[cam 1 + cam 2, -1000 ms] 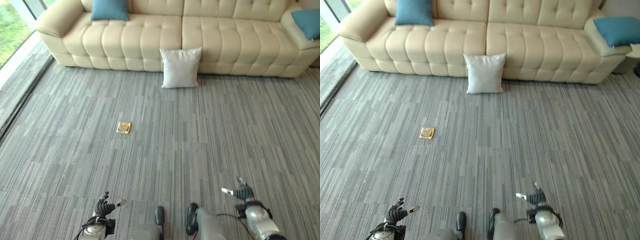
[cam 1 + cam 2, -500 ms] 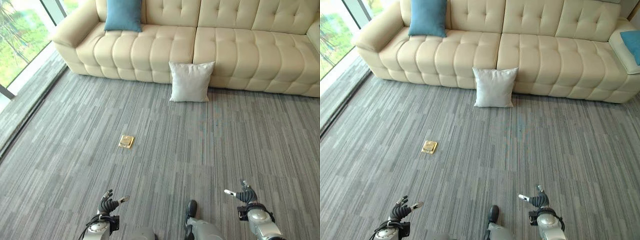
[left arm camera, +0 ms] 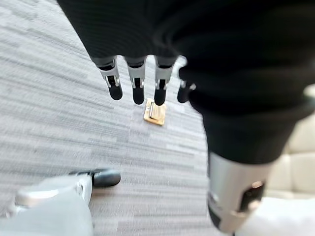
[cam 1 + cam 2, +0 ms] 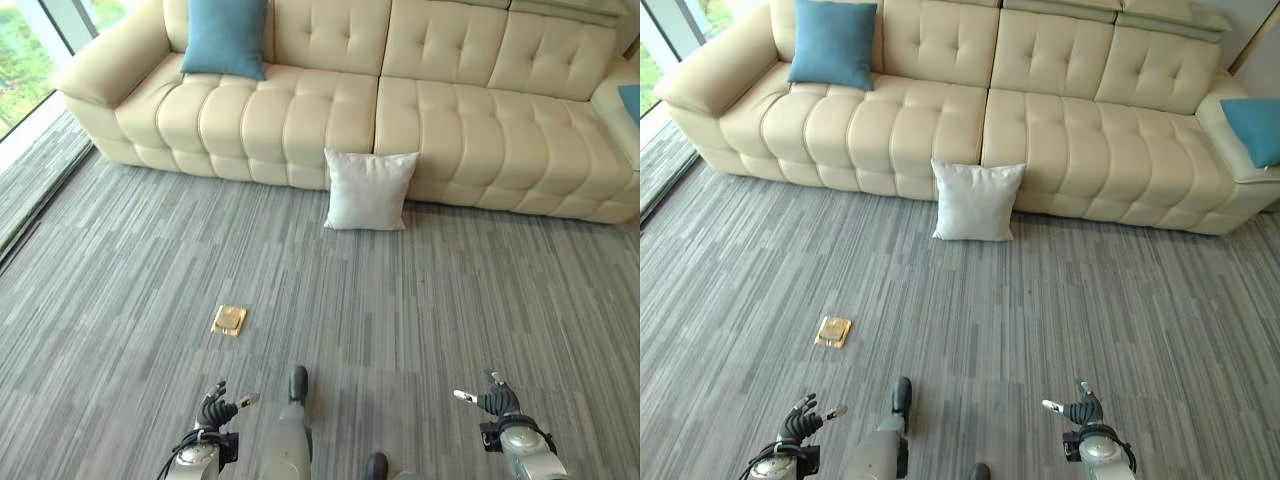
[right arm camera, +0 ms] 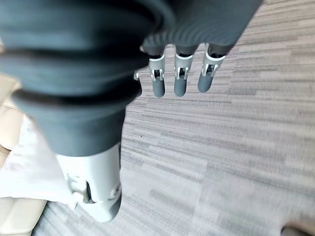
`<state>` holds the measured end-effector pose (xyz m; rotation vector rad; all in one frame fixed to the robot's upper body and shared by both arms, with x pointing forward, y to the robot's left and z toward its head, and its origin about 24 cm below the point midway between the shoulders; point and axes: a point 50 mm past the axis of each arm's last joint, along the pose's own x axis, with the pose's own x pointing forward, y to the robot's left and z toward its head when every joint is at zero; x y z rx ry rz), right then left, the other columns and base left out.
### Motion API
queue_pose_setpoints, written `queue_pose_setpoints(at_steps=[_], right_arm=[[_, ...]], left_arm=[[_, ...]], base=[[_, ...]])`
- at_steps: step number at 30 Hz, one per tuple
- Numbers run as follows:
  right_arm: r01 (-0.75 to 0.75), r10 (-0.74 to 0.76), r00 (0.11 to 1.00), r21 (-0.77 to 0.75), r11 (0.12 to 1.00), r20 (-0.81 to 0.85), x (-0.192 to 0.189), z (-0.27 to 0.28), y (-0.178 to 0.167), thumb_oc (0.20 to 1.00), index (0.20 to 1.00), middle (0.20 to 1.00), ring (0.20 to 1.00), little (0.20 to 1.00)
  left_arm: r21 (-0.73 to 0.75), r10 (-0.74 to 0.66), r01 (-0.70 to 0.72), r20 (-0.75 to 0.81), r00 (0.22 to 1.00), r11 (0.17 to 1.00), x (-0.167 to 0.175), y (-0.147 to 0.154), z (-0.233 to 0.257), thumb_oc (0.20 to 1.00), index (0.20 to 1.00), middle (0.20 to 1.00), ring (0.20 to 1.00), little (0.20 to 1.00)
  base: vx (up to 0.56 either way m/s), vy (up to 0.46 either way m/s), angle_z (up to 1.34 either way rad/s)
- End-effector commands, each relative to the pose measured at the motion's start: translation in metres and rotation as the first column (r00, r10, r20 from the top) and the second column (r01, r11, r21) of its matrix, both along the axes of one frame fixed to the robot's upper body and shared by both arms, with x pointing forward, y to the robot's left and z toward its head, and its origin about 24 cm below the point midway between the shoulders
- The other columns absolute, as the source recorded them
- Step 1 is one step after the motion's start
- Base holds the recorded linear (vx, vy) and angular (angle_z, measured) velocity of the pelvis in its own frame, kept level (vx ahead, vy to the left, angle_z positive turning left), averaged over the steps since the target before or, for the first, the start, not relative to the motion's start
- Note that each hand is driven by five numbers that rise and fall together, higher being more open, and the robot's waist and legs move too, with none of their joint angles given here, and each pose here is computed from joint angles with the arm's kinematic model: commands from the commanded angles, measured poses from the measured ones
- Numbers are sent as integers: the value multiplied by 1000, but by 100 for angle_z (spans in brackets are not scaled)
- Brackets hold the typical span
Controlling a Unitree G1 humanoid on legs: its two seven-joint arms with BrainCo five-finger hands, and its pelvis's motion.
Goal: Pick up all the scattered cushions and arrange them neatly on the sofa.
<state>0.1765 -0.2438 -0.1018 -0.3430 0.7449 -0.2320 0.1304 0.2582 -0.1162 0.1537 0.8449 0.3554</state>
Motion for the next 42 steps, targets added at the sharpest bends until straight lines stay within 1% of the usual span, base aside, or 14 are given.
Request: queue_pose_setpoints(at_steps=[1, 4, 8, 14, 17, 21, 26, 31, 42], right_arm=[[-44, 47, 996, -45, 998, 74, 22, 16, -6, 1000, 1000, 1000, 1000, 1000], [-61, 64, 996, -43, 997, 63, 24, 15, -2, 1000, 1000, 1000, 1000, 1000], [-57, 59, 996, -27, 998, 63, 24, 14, 1, 1000, 1000, 1000, 1000, 1000], [-40, 44, 995, -45, 998, 90, 30, 21, -4, 1000, 1000, 1000, 1000, 1000], [-37, 41, 996, -43, 998, 82, 26, 19, -5, 1000, 1000, 1000, 1000, 1000], [-1, 5, 996, -45, 999, 94, 24, 21, -15, 1000, 1000, 1000, 1000, 1000], [18, -12, 994, -58, 998, 105, 26, 25, -24, 1000, 1000, 1000, 1000, 1000], [25, -18, 994, -72, 997, 105, 25, 27, -30, 1000, 1000, 1000, 1000, 1000], [2, 2, 999, -77, 997, 48, 17, 17, -22, 1000, 1000, 1000, 1000, 1000]], left_arm=[[73, -40, 36, 46, 998, 997, 9, 17, 13, 1000, 1000, 1000, 1000, 1000], [89, -32, 28, 44, 999, 996, 8, 24, 15, 1000, 1000, 1000, 1000, 1000], [101, -40, 34, 52, 998, 994, 12, 25, 17, 1000, 1000, 1000, 1000, 1000], [90, -56, 46, 110, 992, 995, 25, 20, 24, 1000, 1000, 1000, 1000, 1000], [93, -78, 66, 139, 987, 993, 33, 15, 28, 1000, 1000, 1000, 1000, 1000], [55, -102, 94, 169, 980, 994, 41, 3, 30, 1000, 1000, 1000, 1000, 1000], [27, -103, 100, 179, 978, 995, 42, -3, 29, 1000, 1000, 1000, 1000, 1000], [33, -116, 113, 148, 982, 993, 36, -1, 26, 1000, 1000, 1000, 1000, 1000], [62, -115, 107, 129, 985, 992, 31, 6, 26, 1000, 1000, 1000, 1000, 1000]], base=[[341, 278, -53], [208, 208, -28], [242, 162, 2], [294, -45, -6], [501, -224, 17], [406, -233, 40], [269, -142, 10], [253, -27, 5], [280, 111, -15]])
